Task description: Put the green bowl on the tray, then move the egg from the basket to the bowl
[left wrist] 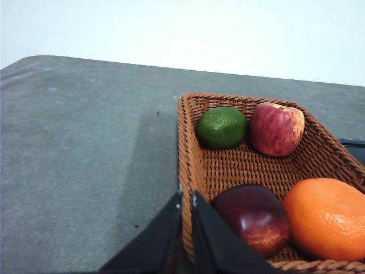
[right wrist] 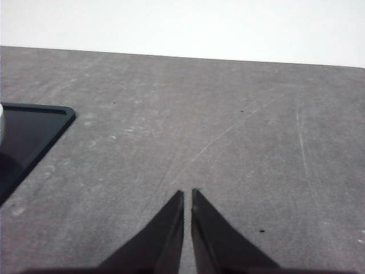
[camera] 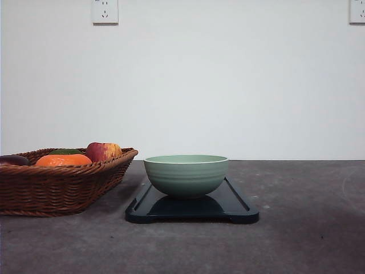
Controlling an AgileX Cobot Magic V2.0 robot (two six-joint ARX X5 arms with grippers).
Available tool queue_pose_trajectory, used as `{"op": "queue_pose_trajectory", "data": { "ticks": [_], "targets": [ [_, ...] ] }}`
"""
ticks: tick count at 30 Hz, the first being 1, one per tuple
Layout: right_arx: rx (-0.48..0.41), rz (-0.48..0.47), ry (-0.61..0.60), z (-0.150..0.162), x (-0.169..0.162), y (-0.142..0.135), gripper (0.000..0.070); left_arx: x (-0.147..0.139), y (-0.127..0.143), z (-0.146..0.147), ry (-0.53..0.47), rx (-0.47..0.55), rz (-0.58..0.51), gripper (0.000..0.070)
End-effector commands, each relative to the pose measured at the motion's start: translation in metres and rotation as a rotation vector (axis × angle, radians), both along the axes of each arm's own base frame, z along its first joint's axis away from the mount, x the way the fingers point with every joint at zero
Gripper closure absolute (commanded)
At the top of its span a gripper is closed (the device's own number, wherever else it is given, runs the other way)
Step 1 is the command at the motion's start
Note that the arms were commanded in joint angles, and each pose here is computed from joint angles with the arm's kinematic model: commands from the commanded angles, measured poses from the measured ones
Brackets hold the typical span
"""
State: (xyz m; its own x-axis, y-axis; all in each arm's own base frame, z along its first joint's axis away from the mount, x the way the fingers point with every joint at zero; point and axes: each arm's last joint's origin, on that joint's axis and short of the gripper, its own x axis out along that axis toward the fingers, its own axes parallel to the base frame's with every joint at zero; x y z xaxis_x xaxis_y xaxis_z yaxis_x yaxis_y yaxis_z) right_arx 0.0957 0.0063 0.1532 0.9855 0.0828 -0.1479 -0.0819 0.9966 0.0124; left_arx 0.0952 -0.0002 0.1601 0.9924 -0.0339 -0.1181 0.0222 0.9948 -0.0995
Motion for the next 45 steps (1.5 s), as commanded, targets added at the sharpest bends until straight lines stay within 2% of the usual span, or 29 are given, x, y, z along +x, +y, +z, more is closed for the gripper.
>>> {"op": "queue_pose_trajectory", "data": {
  "ticks": [1, 45],
  "targets": [
    [0.017, -0.004, -0.006, -0.0004, 0.0003, -0.0001, 0.0684, 0.0011, 0.0002, -0.0055, 0.007, -0.002, 0.006, 0.0686],
    [0.017, -0.004, -0.006, -0.0004, 0.0003, -0.0001, 0.0684, 0.0011, 0.0002, -0.0054, 0.007, -0.002, 0.006, 0.0686]
  ]
}}
